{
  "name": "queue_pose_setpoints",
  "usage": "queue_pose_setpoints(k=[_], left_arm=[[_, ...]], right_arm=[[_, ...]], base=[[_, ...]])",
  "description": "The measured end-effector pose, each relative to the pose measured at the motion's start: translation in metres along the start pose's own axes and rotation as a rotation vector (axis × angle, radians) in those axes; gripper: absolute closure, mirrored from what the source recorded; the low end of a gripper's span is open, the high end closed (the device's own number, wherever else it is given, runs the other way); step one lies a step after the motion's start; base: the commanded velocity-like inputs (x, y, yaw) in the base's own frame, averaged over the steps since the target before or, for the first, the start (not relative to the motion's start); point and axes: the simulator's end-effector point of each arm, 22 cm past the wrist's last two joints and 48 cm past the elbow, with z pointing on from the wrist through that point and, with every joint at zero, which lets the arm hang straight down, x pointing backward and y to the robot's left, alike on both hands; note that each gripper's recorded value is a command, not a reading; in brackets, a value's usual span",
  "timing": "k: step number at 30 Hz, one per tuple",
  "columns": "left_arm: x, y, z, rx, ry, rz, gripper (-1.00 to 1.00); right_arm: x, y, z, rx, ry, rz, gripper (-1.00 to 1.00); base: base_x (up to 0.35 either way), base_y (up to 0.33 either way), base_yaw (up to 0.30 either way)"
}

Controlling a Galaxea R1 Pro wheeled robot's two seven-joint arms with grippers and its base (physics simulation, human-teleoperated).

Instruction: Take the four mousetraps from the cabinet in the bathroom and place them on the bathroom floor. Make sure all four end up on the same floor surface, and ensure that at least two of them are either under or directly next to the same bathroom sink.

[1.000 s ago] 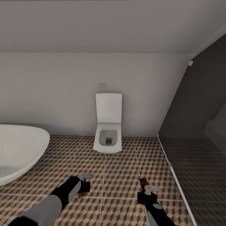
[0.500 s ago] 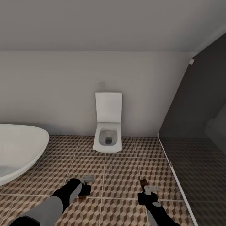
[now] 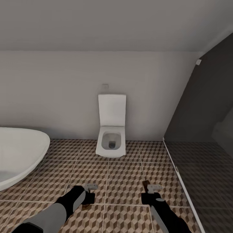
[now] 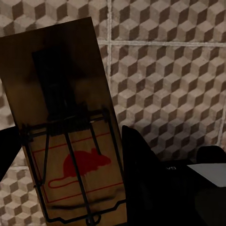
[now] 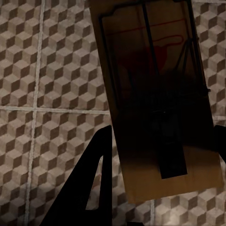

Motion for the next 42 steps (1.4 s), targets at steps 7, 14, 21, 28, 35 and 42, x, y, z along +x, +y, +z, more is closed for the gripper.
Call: queue_pose_setpoints(k=[7,14,21,28,35,42], left_arm=[[-0.001,0.013,0.008,-0.017,-0.001,-0.001,1.00],[-0.002,0.032,0.015,-0.040,-0.004,-0.008,1.00],[-0.003,0.036,0.023,-0.044,-0.005,-0.008,1.00],[-0.004,0.052,0.028,-0.062,-0.008,-0.015,1.00],[-0.004,0.053,0.032,-0.064,-0.008,-0.015,1.00],[-0.003,0.053,0.041,-0.061,-0.008,-0.015,1.00]], right_arm=[[0.004,-0.009,0.010,-0.035,0.018,-0.012,1.00],[0.008,-0.006,0.017,-0.063,0.022,-0.015,1.00],[0.011,-0.006,0.025,-0.066,0.023,-0.015,1.00],[0.014,-0.004,0.031,-0.078,0.025,-0.015,1.00],[0.023,0.003,0.034,-0.118,0.060,-0.015,1.00],[0.029,0.005,0.042,-0.128,0.070,-0.015,1.00]], base=[[0.000,0.000,0.000],[0.000,0.000,0.000],[0.000,0.000,0.000],[0.000,0.000,0.000],[0.000,0.000,0.000],[0.000,0.000,0.000]])
